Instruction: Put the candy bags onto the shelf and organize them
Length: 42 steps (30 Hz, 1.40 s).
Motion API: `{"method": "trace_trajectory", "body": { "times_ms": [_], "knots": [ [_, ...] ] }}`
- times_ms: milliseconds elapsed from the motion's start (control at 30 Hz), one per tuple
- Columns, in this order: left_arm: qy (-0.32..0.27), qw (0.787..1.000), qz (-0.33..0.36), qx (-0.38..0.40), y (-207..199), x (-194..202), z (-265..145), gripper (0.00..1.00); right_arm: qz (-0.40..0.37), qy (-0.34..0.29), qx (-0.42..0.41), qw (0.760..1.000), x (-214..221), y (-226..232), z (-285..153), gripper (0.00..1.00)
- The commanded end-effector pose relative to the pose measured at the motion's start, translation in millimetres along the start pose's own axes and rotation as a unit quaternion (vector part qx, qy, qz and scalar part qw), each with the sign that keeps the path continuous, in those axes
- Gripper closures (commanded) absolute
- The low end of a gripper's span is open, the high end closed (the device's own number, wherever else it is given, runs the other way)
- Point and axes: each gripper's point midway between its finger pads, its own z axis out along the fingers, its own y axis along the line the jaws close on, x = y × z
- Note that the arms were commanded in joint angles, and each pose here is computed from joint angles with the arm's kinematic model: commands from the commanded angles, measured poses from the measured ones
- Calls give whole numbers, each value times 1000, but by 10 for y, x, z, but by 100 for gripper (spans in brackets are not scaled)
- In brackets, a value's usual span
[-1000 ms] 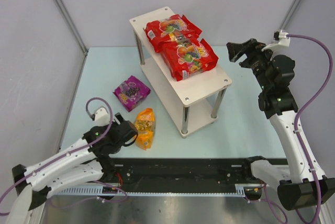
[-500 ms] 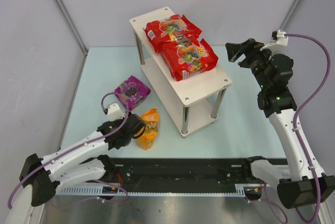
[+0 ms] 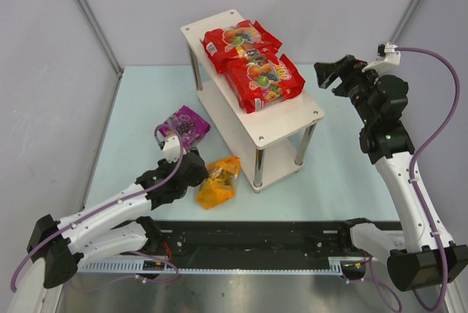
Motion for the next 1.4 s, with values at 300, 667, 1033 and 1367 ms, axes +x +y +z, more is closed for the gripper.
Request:
{"method": "trace_trajectory", "body": {
  "times_ms": [300,667,1033,1367],
  "knots": [
    [-44,991,-26,124,-275,-251,-246,16,-3,-17,-9,1000,-113,57,-58,12],
    [-5,971,-127,204,-157,269,-164,7,1,-16,-17,1000,-121,98,-74,12],
    [32,950,-163,263,-313,504,-144,9,1,-17,-18,1000,-127,106,-88,12],
    [41,947,-171,270,-314,593,-103,19,0,-17,-16,1000,-124,94,-88,12]
  ]
}}
